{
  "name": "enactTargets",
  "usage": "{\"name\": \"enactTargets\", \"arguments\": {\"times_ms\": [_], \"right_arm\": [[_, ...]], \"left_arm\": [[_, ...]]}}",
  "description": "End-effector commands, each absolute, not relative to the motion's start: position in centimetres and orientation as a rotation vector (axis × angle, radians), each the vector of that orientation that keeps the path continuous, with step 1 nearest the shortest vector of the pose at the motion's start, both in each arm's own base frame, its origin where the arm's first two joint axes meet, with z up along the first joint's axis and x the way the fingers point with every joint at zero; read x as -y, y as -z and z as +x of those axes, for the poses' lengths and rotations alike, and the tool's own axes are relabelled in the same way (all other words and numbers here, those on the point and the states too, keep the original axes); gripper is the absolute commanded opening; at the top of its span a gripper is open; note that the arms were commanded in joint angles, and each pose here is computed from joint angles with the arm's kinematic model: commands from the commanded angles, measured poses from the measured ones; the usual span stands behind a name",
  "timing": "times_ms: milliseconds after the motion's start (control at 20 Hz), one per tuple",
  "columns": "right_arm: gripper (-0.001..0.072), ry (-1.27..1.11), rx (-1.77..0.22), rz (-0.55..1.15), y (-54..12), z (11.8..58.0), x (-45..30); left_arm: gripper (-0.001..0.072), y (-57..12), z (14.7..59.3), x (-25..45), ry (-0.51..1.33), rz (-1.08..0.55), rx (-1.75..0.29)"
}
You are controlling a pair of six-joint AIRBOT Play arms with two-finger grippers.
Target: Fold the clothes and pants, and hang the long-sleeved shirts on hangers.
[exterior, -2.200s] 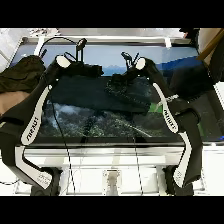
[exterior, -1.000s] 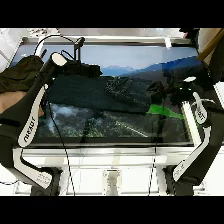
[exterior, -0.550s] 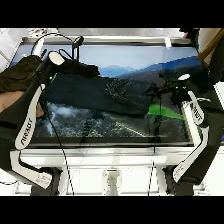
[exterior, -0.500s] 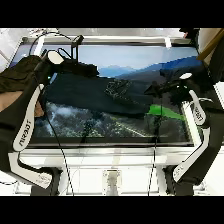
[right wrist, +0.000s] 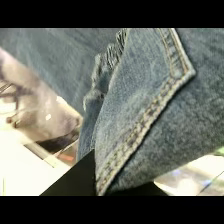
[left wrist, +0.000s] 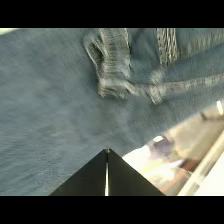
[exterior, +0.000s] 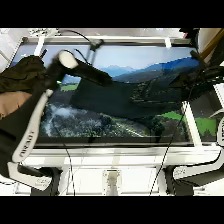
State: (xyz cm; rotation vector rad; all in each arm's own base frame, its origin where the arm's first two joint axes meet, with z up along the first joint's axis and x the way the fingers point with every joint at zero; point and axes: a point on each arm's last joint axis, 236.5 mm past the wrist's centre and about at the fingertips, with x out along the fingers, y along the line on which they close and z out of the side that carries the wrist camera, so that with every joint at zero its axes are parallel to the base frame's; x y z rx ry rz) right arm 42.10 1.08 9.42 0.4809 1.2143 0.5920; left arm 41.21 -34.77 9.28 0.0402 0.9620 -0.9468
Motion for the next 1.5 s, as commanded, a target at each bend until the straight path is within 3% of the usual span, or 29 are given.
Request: {"name": "enactTargets", "arguments": {"times_ms": [0,200,350,550,900,1300,1350,1400,1450], "right_arm": [[0.0046,-0.550,-1.159,0.424,-10.9,42.5,-0.8],[0.0046,-0.566,-1.216,0.424,-10.7,41.8,-2.9],[0.0046,-0.528,-1.247,0.402,-11.0,41.8,-3.5],[0.0045,-0.496,-1.261,0.325,-12.1,42.3,-5.3],[0.0045,-0.520,-1.349,0.338,-9.4,44.4,-17.1],[0.0051,-0.641,-0.864,0.435,-8.4,52.0,-37.2],[0.0165,-0.648,-0.825,0.451,-8.6,52.3,-38.4],[0.0404,-0.662,-0.813,0.480,-9.0,52.1,-39.4],[0.0579,-0.680,-0.824,0.501,-9.4,51.6,-40.0]], "left_arm": [[0.0015,-2.1,38.1,42.3,1.024,0.102,-1.022],[0.0015,6.5,37.6,46.8,0.975,0.075,-1.064],[0.0015,8.3,38.9,46.3,0.907,0.016,-1.092],[0.0014,4.5,41.0,43.6,0.885,-0.011,-1.065],[0.0015,-5.9,41.7,28.9,0.754,0.201,-1.109],[0.0015,-13.0,42.7,17.1,0.514,0.280,-1.036],[0.0015,-13.2,42.9,16.5,0.502,0.273,-1.034],[0.0015,-13.2,42.9,16.1,0.493,0.268,-1.039],[0.0016,-13.1,42.8,15.7,0.488,0.266,-1.048]]}}
